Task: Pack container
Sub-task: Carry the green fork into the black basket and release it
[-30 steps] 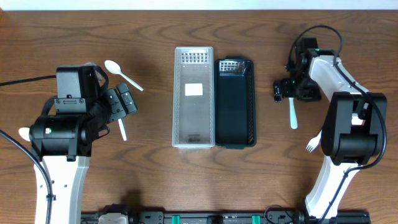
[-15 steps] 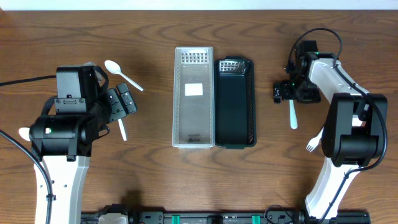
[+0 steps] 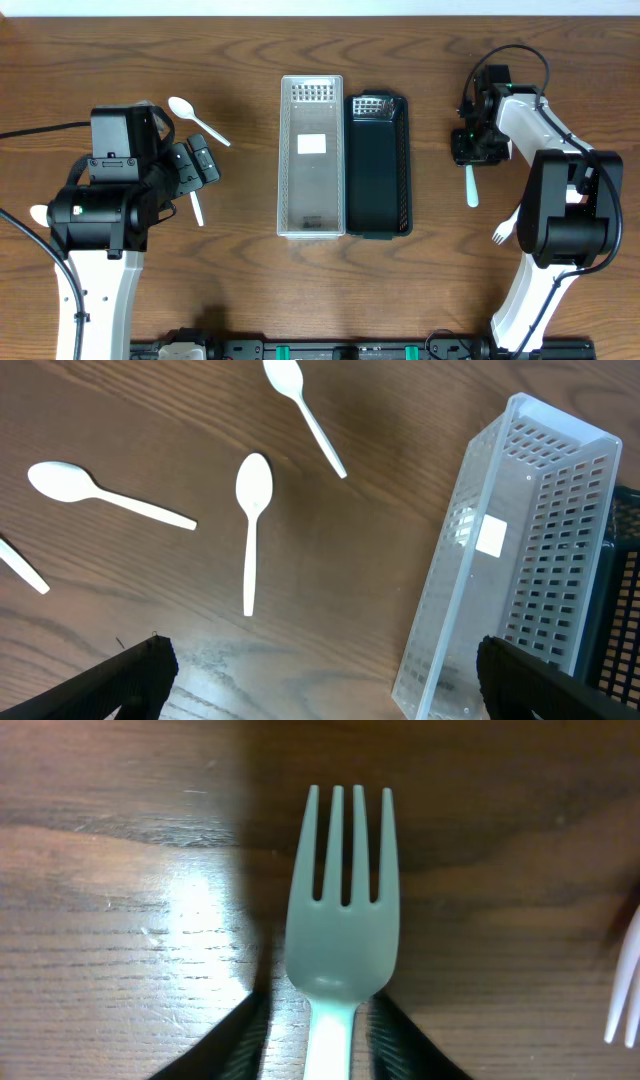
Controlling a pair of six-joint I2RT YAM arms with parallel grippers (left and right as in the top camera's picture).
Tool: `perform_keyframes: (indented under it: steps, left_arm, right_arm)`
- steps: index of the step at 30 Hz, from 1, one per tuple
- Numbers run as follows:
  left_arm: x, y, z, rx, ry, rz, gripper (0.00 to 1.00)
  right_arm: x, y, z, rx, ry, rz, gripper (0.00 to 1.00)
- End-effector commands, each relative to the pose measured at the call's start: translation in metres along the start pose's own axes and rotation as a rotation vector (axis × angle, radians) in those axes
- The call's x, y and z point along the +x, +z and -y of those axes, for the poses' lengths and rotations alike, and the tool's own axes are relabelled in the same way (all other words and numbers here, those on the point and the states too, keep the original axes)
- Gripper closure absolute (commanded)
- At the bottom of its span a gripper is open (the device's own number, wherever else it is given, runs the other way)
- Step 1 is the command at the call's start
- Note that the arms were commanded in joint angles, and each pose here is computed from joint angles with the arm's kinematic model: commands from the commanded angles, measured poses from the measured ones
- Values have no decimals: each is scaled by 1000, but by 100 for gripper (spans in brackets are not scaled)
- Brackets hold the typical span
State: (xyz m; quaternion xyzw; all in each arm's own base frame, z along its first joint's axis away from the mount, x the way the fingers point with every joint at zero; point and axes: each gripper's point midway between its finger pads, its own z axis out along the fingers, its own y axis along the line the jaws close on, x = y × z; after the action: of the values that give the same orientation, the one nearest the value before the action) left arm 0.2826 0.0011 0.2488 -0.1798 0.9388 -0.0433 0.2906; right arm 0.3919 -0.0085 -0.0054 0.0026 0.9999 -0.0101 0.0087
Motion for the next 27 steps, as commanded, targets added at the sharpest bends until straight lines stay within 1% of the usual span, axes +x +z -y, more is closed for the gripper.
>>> perform_keyframes:
  steps: [1, 3, 8, 12, 13, 18, 21, 23, 27]
  left_arm:
    - [-4, -5, 0, -3, 10, 14, 2]
    - [-3, -5, 0, -4, 10, 12, 2]
    - [-3, -5, 0, -4, 10, 12, 2]
    - [-3, -5, 0, -4, 10, 12, 2]
    - [-3, -5, 0, -4, 11, 12, 2]
    - [-3, -5, 0, -4, 11, 12, 2]
    - [-3, -5, 0, -4, 11, 12, 2]
    - [-3, -5, 0, -4, 11, 12, 2]
    - [-3, -5, 0, -4, 11, 12, 2]
  right_arm:
    - [14, 15, -1, 13, -5, -55, 75]
    - [14, 15, -1, 13, -5, -54, 82]
    - [14, 15, -1, 13, -5, -54, 87]
    - [14, 15, -1, 13, -6, -54, 98]
    - [14, 15, -1, 13, -6, -54, 99]
    - [9, 4, -2, 13, -9, -42, 99]
    - [-4, -26, -10, 13, -24, 18, 99]
    - [-19, -61, -20, 9, -30, 101, 99]
    - [-46, -143, -50, -28, 23, 301, 99]
